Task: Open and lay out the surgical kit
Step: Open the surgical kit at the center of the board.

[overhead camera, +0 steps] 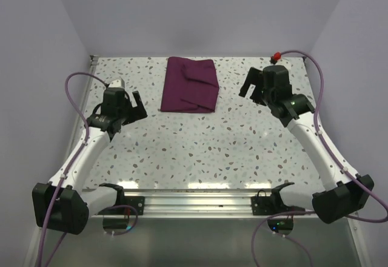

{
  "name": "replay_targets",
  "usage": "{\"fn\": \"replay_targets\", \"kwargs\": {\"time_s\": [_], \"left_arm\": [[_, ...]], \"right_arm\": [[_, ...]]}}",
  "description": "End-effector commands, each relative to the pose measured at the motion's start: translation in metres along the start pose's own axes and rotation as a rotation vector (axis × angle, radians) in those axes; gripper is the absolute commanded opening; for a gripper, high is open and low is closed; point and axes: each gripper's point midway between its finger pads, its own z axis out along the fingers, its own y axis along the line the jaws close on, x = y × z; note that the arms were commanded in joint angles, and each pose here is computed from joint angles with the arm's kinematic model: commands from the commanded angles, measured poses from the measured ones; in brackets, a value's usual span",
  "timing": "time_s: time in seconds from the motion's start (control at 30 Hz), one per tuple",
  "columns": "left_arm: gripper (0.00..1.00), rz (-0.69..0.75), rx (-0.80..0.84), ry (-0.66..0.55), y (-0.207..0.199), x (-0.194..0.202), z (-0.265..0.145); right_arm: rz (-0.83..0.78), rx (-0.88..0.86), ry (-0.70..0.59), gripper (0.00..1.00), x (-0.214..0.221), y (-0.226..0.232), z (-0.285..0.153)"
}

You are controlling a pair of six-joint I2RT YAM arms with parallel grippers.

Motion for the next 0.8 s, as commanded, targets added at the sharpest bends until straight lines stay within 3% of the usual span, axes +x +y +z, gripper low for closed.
{"fn": "replay_targets", "kwargs": {"time_s": [0.0,0.07,0.1,0.17,0.23,0.33,0.4,0.43,0.47,0.53,0.67,0.77], "left_arm": [[0.97,0.027,0.025,-0.022,-0.005,0.001,0.003],[0.96,0.021,0.035,0.008,-0.008,0.006,0.006],[0.96,0.014,0.019,0.049,-0.006,0.013,0.010],[0.94,0.014,0.011,0.061,-0.009,0.007,0.012],[0.94,0.015,-0.012,0.036,-0.008,-0.003,0.013],[0.94,0.005,-0.025,-0.010,-0.012,-0.022,0.017],[0.93,-0.008,-0.050,0.048,-0.014,-0.020,0.024],[0.93,-0.012,-0.025,0.043,-0.024,-0.034,0.020],[0.91,-0.008,-0.033,0.076,-0.025,-0.030,0.027],[0.90,-0.001,-0.048,0.087,-0.026,-0.035,0.026],[0.89,-0.029,-0.084,0.082,-0.023,-0.040,0.023],[0.89,-0.060,-0.069,0.083,-0.025,-0.037,0.018]], "right_arm": [[-0.023,0.029,0.021,0.98,-0.016,0.008,0.000],[-0.131,-0.086,0.054,0.98,-0.017,0.029,-0.002],[-0.188,-0.290,0.135,0.98,-0.002,0.061,-0.011],[-0.209,-0.379,0.189,0.96,0.009,0.087,0.004],[-0.206,-0.393,0.295,0.89,0.025,0.105,0.032],[-0.223,-0.411,0.349,0.86,0.028,0.134,0.054],[-0.268,-0.372,0.433,0.81,0.052,0.143,0.089],[-0.284,-0.387,0.411,0.79,0.038,0.157,0.091],[-0.313,-0.365,0.460,0.78,0.058,0.158,0.117],[-0.319,-0.394,0.438,0.77,0.051,0.180,0.127],[-0.327,-0.381,0.492,0.74,0.089,0.205,0.174],[-0.287,-0.426,0.495,0.73,0.097,0.228,0.176]]}}
